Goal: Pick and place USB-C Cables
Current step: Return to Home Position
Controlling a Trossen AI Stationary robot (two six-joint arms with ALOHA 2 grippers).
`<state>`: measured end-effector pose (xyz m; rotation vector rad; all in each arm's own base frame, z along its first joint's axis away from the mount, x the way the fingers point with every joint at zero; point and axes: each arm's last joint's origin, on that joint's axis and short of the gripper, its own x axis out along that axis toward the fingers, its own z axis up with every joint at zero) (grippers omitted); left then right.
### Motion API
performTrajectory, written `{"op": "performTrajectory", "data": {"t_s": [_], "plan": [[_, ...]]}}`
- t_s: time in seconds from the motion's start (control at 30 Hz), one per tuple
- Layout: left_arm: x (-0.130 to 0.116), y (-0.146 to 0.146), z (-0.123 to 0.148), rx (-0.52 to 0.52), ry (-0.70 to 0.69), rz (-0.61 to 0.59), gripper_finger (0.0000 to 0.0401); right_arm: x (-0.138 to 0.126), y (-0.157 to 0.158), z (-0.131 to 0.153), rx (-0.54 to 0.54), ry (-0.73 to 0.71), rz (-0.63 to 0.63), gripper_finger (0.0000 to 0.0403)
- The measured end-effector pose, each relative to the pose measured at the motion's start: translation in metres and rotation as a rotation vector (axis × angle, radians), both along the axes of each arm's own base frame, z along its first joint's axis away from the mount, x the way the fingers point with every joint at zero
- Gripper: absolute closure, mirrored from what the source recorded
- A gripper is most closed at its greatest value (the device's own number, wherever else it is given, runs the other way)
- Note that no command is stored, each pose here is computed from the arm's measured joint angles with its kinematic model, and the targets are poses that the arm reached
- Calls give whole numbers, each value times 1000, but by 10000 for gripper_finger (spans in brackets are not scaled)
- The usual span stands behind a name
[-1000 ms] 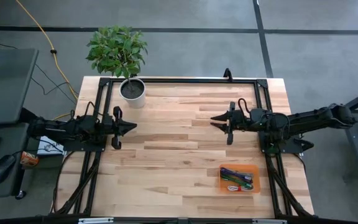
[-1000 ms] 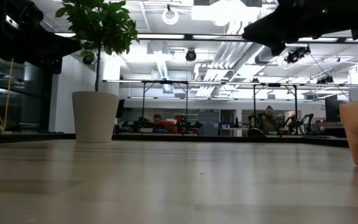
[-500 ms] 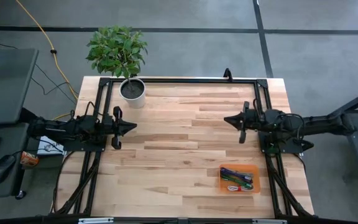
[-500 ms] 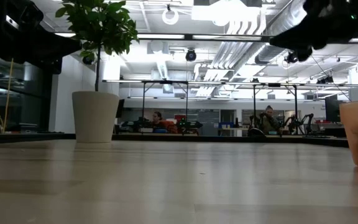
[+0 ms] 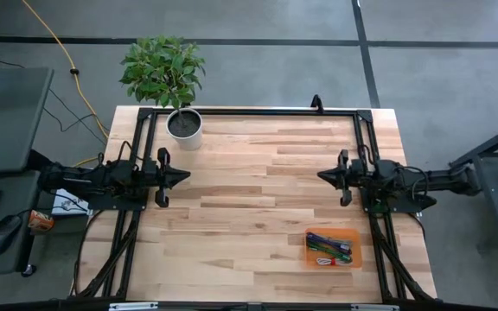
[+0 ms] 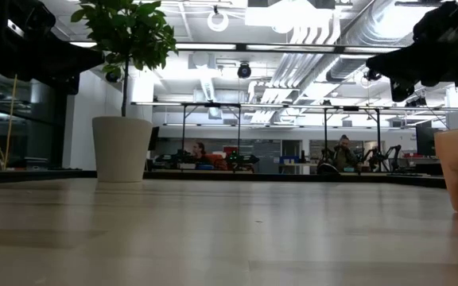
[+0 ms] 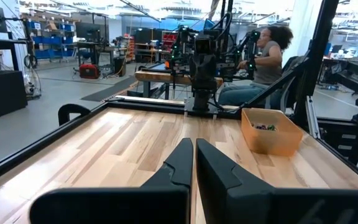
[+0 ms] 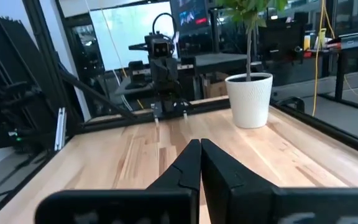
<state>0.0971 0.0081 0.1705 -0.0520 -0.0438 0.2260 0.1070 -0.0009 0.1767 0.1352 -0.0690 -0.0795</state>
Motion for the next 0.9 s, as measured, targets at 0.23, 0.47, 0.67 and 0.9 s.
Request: {"op": "performTrajectory", "data": {"t_s": [0.23,0.47,0.67,0.9], "plan": [[0,0,0,0,0,0,400,-5,-4,2,-42,-49,-59,403],[0,0,0,0,0,0,401,-7,-6,-10,-21,67,-29,403],[0,0,0,0,-2,1,400,-6,-6,-13,-72,103,-26,403],[0,0,0,0,0,1,401,-6,-7,-13,-104,105,-33,403]]}}
